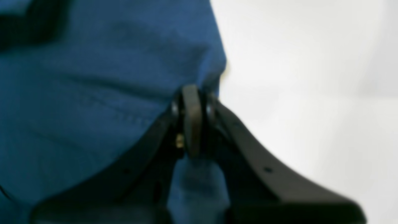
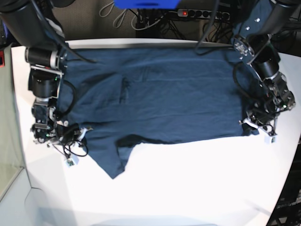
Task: Layout the t-shirt on the table in an organized manner, then fold the t-shirt properly
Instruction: 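Move both grippers to the hem corners and grasp them, then fold the hem up over the shirt toward the folded edge with both grippers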
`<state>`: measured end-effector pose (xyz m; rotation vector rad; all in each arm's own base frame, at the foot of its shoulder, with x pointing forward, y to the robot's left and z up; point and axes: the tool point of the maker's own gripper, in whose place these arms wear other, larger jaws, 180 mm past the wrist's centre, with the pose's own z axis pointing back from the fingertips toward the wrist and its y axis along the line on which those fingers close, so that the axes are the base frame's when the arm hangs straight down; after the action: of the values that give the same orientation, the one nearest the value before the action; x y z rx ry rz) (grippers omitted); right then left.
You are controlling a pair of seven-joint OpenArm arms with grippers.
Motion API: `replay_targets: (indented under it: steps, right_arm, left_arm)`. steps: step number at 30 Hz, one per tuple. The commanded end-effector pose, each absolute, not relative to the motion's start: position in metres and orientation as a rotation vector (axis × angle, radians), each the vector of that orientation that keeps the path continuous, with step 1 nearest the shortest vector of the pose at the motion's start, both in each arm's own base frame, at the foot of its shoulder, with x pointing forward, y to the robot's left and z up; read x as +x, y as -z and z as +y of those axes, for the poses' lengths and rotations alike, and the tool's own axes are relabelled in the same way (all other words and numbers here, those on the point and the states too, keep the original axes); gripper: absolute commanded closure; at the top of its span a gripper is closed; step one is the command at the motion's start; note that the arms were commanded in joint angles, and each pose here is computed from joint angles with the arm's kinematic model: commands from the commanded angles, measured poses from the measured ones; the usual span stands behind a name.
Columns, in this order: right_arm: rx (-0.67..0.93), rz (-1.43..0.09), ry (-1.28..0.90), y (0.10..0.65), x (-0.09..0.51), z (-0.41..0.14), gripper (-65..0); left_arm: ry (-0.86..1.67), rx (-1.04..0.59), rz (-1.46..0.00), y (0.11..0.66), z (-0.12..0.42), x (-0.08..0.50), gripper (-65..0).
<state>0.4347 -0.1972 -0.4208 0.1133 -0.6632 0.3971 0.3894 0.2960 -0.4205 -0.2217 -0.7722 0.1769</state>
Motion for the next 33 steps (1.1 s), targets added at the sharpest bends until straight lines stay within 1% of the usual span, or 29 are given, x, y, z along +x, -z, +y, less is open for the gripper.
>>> replay_targets:
  steps: [1,2,8,13,21,24,28,33]
  right_arm:
    - [0.069,-0.711,-0.394,0.398,0.447,-0.211,0.0]
    - [0.047,-0.727,-0.391,0.39,0.448,-0.216,0.0]
    - [-0.063,-0.759,-0.417,0.362,0.439,-0.23,0.0]
    - [-0.146,-0.784,-0.444,0.344,0.424,-0.237,0.0]
    - [-0.256,-0.77,-0.474,0.326,0.383,-0.237,0.0]
    - [-0.28,-0.775,-0.489,0.322,0.364,-0.231,0.0]
    - [-0.304,-0.786,-0.515,0.318,0.335,-0.223,0.0]
    - [-0.279,-0.765,-0.525,0.327,0.302,-0.207,0.0]
  left_arm:
    - [-0.174,-0.205,-0.855,0.392,0.306,0.406,-2.2]
    - [-0.175,-0.208,-0.866,0.387,0.305,0.407,0.0]
    - [-0.166,-0.198,-0.905,0.364,0.309,0.397,-0.3]
    - [-0.166,-0.208,-0.928,0.355,0.31,0.386,-0.2]
    - [-0.159,-0.215,-0.901,0.358,0.308,0.368,-0.2]
    - [-0.151,-0.219,-0.87,0.361,0.306,0.357,-0.2]
    - [-0.142,-0.214,-0.868,0.361,0.305,0.341,-0.2]
    - [-0.129,-0.19,-0.865,0.362,0.308,0.327,-0.2]
